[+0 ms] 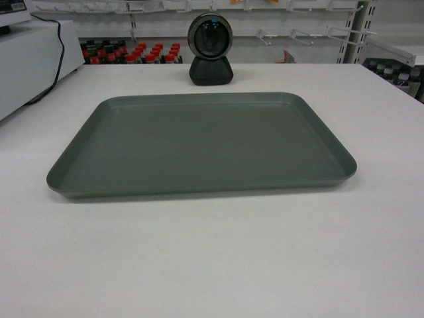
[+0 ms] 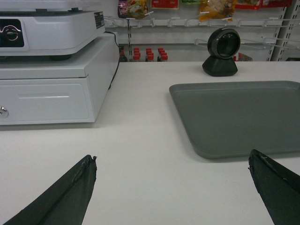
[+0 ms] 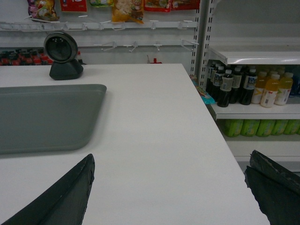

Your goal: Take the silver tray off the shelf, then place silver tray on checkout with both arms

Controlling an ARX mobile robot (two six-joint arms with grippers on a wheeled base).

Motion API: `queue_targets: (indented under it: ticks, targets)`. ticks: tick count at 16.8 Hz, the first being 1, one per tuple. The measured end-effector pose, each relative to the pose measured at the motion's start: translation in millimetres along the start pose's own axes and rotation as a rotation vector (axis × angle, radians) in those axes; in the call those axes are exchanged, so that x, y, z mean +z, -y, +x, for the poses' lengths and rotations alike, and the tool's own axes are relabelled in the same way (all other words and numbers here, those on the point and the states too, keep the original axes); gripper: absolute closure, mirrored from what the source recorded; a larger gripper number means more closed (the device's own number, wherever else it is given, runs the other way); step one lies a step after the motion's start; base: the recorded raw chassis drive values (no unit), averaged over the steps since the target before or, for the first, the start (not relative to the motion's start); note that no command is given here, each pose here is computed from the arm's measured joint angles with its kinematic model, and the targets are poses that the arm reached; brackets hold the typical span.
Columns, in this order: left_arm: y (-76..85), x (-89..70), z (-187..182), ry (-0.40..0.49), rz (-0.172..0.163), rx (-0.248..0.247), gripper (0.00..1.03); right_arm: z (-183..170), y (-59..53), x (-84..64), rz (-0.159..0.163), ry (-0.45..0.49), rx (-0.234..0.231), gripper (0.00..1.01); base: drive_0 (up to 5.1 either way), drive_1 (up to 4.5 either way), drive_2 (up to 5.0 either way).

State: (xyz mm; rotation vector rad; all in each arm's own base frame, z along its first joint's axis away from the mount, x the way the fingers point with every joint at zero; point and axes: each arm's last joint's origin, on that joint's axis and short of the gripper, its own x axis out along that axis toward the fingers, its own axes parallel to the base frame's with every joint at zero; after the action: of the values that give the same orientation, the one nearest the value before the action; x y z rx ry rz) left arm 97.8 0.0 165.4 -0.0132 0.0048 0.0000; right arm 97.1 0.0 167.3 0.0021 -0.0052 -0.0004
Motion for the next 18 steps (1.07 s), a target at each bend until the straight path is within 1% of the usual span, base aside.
queue_targets:
  ticks: [18]
  targets:
    - [0.0,-0.1,0.0,-0.002,0.0,0.0,0.05,0.0,0.0,-0.1,0.0,-0.001,0.0,0.03,0.0,0.0,0.0]
